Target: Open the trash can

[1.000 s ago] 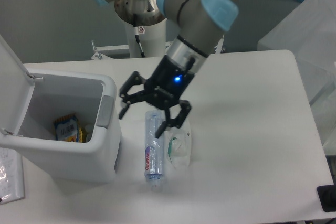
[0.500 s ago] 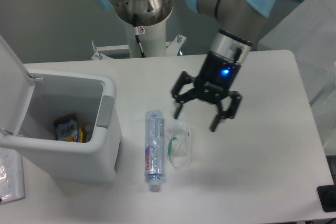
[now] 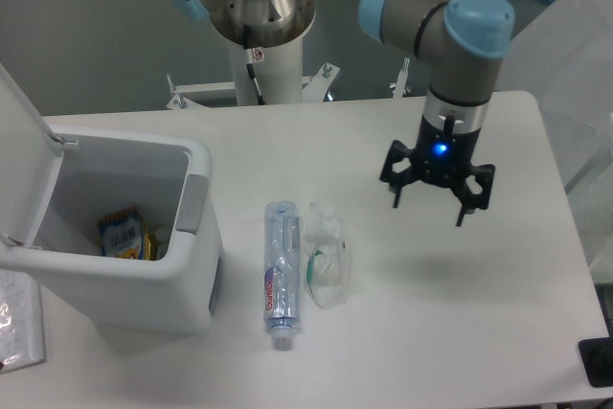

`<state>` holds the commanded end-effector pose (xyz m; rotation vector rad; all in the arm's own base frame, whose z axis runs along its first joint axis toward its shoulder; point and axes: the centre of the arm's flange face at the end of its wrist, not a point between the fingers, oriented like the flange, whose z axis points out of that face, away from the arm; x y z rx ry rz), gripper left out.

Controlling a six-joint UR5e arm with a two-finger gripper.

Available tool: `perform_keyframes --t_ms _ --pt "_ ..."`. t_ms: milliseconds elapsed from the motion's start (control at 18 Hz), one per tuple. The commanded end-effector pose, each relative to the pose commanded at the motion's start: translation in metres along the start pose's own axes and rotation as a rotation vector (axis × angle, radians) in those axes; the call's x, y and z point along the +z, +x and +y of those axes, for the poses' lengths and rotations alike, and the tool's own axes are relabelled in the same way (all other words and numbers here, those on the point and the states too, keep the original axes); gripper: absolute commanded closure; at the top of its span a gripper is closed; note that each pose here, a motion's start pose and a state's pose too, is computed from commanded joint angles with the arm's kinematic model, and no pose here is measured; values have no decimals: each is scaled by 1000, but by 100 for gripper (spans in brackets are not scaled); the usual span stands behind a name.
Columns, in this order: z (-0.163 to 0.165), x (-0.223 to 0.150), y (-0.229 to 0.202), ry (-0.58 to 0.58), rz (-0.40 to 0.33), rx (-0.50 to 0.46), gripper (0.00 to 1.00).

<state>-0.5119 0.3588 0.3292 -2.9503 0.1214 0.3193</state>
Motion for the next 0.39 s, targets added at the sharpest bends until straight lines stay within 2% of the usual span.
perform_keyframes --t_ms 389 --pt "11 0 -29 -37 -36 -19 0"
